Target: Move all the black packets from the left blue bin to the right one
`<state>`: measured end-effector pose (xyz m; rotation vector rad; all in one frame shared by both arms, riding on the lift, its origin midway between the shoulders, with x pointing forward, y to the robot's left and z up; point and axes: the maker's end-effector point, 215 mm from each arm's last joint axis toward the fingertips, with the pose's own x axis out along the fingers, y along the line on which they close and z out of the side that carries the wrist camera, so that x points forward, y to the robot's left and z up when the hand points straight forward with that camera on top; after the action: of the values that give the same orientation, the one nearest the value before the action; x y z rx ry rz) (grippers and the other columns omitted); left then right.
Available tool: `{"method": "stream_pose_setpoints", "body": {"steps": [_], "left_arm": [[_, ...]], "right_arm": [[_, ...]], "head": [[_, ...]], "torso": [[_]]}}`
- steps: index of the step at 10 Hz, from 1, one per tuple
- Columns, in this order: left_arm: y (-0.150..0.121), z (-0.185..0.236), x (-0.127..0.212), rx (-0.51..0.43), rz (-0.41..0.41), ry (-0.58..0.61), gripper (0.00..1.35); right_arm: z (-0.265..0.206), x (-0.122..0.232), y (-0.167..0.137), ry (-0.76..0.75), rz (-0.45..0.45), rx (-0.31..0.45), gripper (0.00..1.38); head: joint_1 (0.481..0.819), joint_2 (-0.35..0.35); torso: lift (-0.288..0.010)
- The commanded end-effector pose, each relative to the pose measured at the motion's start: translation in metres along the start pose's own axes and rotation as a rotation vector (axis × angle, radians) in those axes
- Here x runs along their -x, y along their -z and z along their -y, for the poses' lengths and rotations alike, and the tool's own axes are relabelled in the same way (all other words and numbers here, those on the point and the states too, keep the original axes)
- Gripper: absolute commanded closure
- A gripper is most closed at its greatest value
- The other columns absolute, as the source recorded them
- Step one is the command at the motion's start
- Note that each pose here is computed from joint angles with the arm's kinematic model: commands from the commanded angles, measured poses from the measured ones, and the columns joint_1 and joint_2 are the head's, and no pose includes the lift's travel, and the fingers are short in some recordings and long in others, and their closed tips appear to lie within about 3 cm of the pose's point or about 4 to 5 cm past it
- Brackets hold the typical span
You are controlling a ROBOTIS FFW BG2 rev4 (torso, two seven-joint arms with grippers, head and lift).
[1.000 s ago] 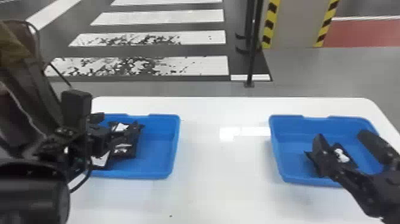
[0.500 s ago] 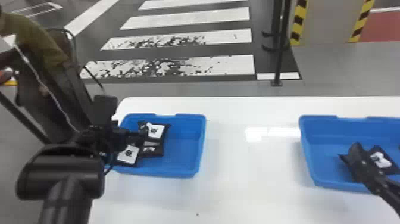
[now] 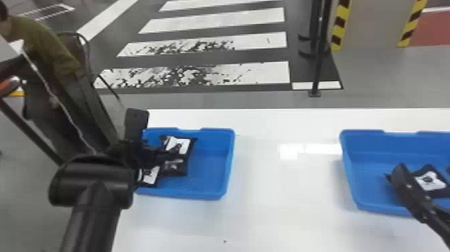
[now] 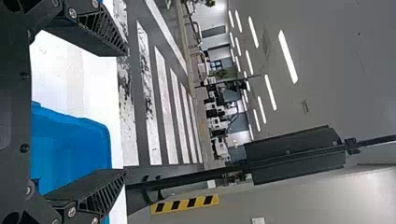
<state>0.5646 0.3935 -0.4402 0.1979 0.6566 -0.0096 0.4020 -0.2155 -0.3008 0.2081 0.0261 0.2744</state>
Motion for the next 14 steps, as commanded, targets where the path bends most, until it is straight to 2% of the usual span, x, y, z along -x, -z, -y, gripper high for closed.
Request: {"method": "stream_pose_setpoints", "body": {"steps": [1, 2, 3, 4, 5, 6, 9, 11, 14], "left_arm": [[0.008, 0.011, -0.012, 0.007, -0.03, 0.03, 0.21], [0.007, 0.022, -0.015, -0.003, -0.035, 0.056, 0.55], [0.007, 0.028, -0.015, -0.009, -0.018, 0.061, 1.06], [0.002, 0.029, -0.015, -0.017, 0.002, 0.061, 1.13], [-0.003, 0.035, -0.013, -0.031, 0.017, 0.067, 1.13], [-0.014, 0.028, -0.002, -0.048, 0.041, 0.044, 1.22], [-0.041, 0.014, 0.05, -0.029, 0.151, 0.017, 1.21], [-0.061, 0.041, 0.084, -0.014, 0.242, 0.084, 1.21], [-0.076, 0.124, 0.125, 0.078, 0.364, 0.306, 1.21]], "right_arm": [[-0.002, -0.002, 0.003, -0.004, -0.002, -0.018, 0.14], [-0.003, -0.003, 0.003, -0.006, 0.0, -0.025, 0.14], [-0.002, -0.002, 0.006, -0.007, -0.004, -0.038, 0.14], [-0.002, -0.002, 0.007, -0.008, -0.005, -0.043, 0.14], [-0.002, -0.002, 0.009, -0.009, -0.009, -0.046, 0.14], [-0.002, -0.002, 0.01, -0.009, -0.01, -0.049, 0.14], [-0.004, -0.002, 0.007, -0.013, -0.006, -0.049, 0.15], [-0.009, -0.006, 0.002, -0.03, 0.007, -0.057, 0.15], [-0.029, -0.02, 0.014, -0.107, -0.001, -0.108, 0.15]], "head": [[0.695, 0.205], [0.695, 0.199], [0.695, 0.191], [0.695, 0.183], [0.695, 0.179], [0.695, 0.173], [0.695, 0.179], [0.695, 0.182], [0.695, 0.132]], "torso": [[-0.14], [-0.14], [-0.14], [-0.14], [-0.14], [-0.14], [-0.14], [-0.14], [-0.14]]}}
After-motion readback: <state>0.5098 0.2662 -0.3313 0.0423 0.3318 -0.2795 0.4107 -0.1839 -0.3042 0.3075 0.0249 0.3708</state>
